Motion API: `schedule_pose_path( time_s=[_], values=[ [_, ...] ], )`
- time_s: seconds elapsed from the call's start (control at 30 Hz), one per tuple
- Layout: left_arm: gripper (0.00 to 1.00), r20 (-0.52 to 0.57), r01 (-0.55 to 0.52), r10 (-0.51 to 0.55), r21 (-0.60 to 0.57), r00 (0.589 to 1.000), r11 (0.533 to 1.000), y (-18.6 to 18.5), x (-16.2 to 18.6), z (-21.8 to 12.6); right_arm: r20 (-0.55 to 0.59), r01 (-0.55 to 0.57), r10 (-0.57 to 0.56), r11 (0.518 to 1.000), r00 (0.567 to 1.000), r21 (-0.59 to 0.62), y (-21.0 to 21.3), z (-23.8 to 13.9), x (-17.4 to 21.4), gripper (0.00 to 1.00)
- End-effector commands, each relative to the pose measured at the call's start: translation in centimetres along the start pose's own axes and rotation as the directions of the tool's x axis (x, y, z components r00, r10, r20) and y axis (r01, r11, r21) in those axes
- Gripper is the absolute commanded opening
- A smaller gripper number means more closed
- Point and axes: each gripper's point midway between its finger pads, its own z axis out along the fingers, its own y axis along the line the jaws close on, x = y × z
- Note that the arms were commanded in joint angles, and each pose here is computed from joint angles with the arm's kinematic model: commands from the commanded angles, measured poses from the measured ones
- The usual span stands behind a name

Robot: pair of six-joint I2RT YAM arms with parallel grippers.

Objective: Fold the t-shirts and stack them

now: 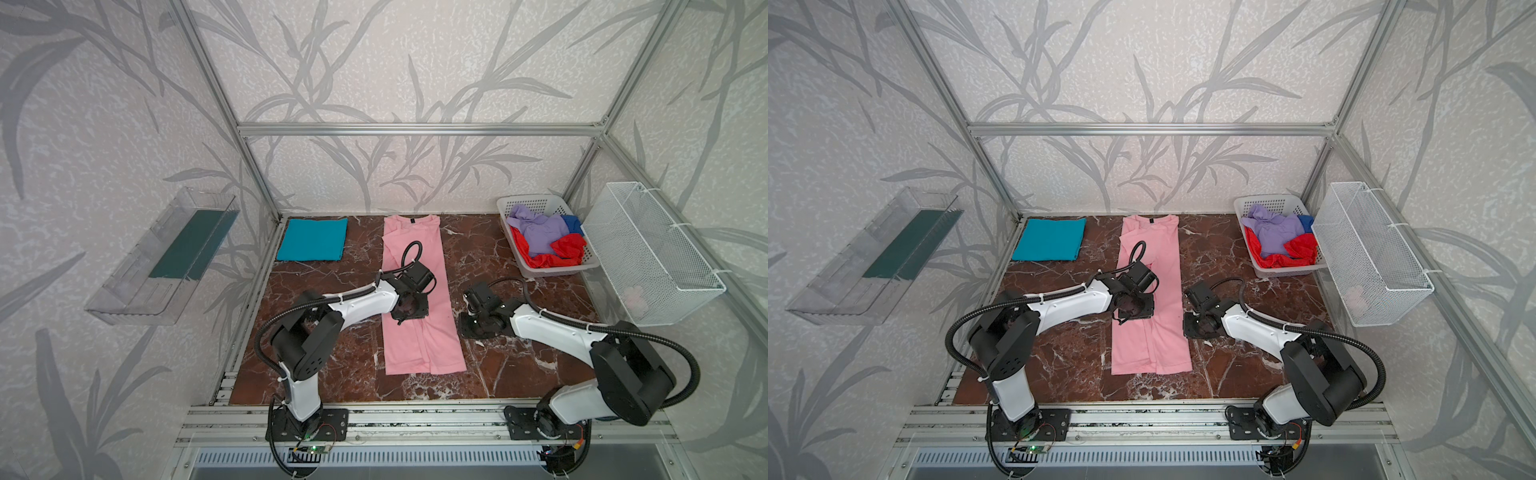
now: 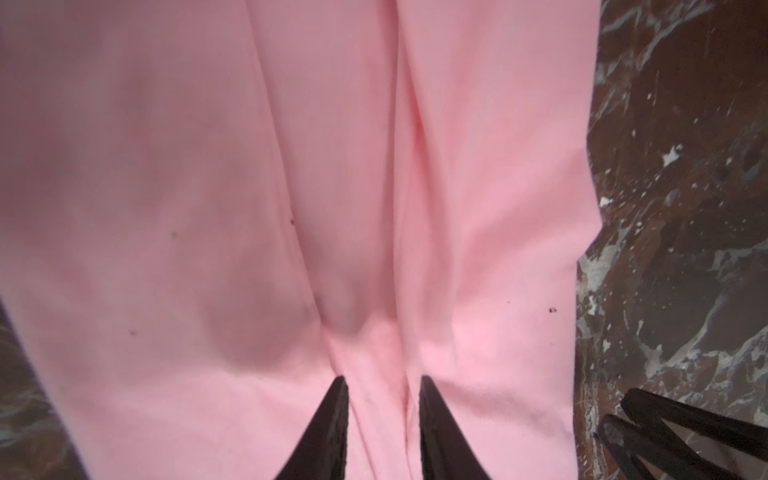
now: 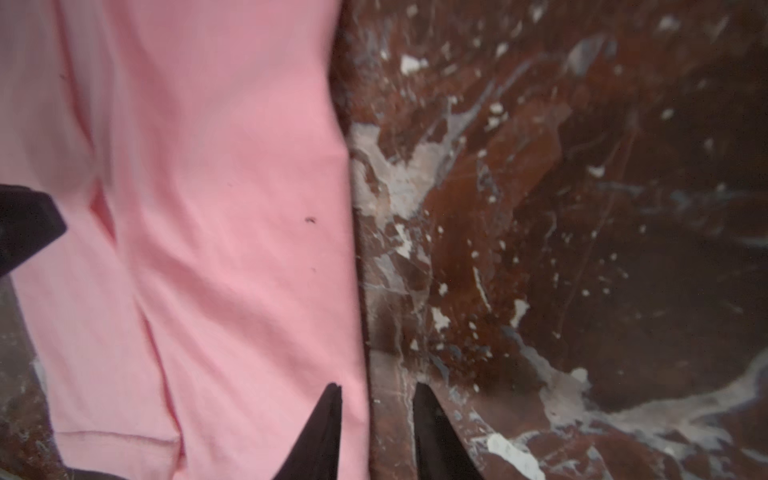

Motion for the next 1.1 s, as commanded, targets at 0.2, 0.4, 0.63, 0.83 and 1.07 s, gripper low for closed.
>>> schedule_pose_path(
  time_s=[0.2, 0.4, 0.63, 0.83, 1.07],
  values=[
    [0.31, 0.028, 0.065, -0.069, 0.131, 0.997, 0.989, -1.5, -3.6, 2.0, -0.005, 0.040, -0.040, 0.999, 0.999, 0.000, 1.4, 2.4, -4.1, 0.34],
    [0.32, 0.010, 0.100, -0.105, 0.201, 0.994, 0.974, -2.3, -3.8, 3.2, -0.023, 0.031, -0.031, 0.999, 0.999, 0.012, 1.1, 4.5, -5.5, 0.35],
    [0.22, 0.013, 0.104, -0.109, 0.209, 0.994, 0.972, -2.4, -4.7, 3.7, -0.028, 0.002, -0.002, 1.000, 1.000, 0.008, 0.6, 5.3, -6.0, 0.26],
    [0.16, 0.033, 0.081, -0.086, 0.132, 0.996, 0.988, -1.0, -5.0, 3.5, -0.033, -0.006, 0.006, 1.000, 0.999, 0.019, 0.0, 5.4, -5.8, 0.26],
    [0.15, 0.038, 0.063, -0.067, 0.095, 0.997, 0.993, -0.5, -5.4, 3.7, -0.041, -0.007, 0.008, 1.000, 0.999, 0.019, -0.3, 5.7, -5.5, 0.26]
  ],
)
